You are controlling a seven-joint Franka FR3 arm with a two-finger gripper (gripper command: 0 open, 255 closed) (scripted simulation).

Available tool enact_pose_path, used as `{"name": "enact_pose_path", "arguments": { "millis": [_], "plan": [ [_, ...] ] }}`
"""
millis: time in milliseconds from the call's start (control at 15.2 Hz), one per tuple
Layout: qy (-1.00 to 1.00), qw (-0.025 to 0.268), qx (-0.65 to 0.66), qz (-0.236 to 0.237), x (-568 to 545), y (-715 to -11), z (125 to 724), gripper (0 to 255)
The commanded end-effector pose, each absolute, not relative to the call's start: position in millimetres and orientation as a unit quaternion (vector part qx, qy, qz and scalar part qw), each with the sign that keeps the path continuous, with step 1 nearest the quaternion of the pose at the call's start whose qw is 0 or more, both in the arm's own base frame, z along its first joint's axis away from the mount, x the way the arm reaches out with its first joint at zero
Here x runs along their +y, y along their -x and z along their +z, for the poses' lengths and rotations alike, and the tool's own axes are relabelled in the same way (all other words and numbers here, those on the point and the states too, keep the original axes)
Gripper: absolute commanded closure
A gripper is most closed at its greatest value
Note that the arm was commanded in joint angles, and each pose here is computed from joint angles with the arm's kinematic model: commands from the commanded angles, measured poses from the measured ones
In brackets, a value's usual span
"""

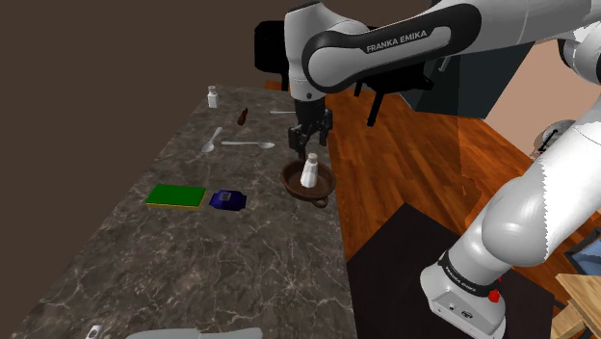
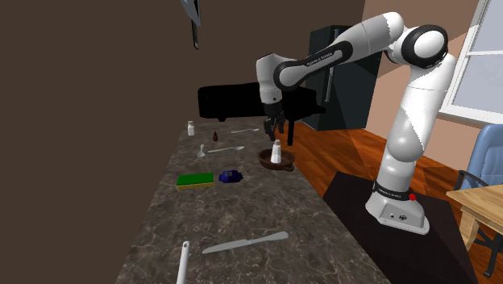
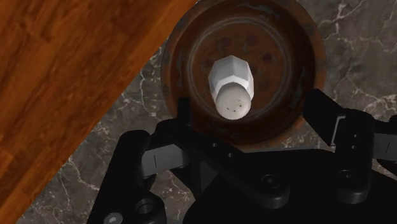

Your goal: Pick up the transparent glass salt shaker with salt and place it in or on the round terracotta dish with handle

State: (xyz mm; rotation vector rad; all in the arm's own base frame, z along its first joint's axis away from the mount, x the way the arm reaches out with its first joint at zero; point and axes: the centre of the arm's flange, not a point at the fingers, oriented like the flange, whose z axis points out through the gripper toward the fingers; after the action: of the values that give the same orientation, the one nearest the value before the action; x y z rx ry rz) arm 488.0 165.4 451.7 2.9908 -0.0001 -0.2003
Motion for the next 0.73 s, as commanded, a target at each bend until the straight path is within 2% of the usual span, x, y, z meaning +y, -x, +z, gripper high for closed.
{"name": "enact_pose_path", "arguments": {
  "millis": [0, 132, 396, 660],
  "plan": [
    [-0.995, 0.072, 0.0, -0.067, 165, -488, 452, 0],
    [-0.995, 0.072, 0.0, -0.067, 165, -488, 452, 0],
    [-0.995, 0.072, 0.0, -0.067, 173, -495, 501, 0],
    [-0.995, 0.072, 0.0, -0.067, 173, -495, 501, 0]
  ]
}}
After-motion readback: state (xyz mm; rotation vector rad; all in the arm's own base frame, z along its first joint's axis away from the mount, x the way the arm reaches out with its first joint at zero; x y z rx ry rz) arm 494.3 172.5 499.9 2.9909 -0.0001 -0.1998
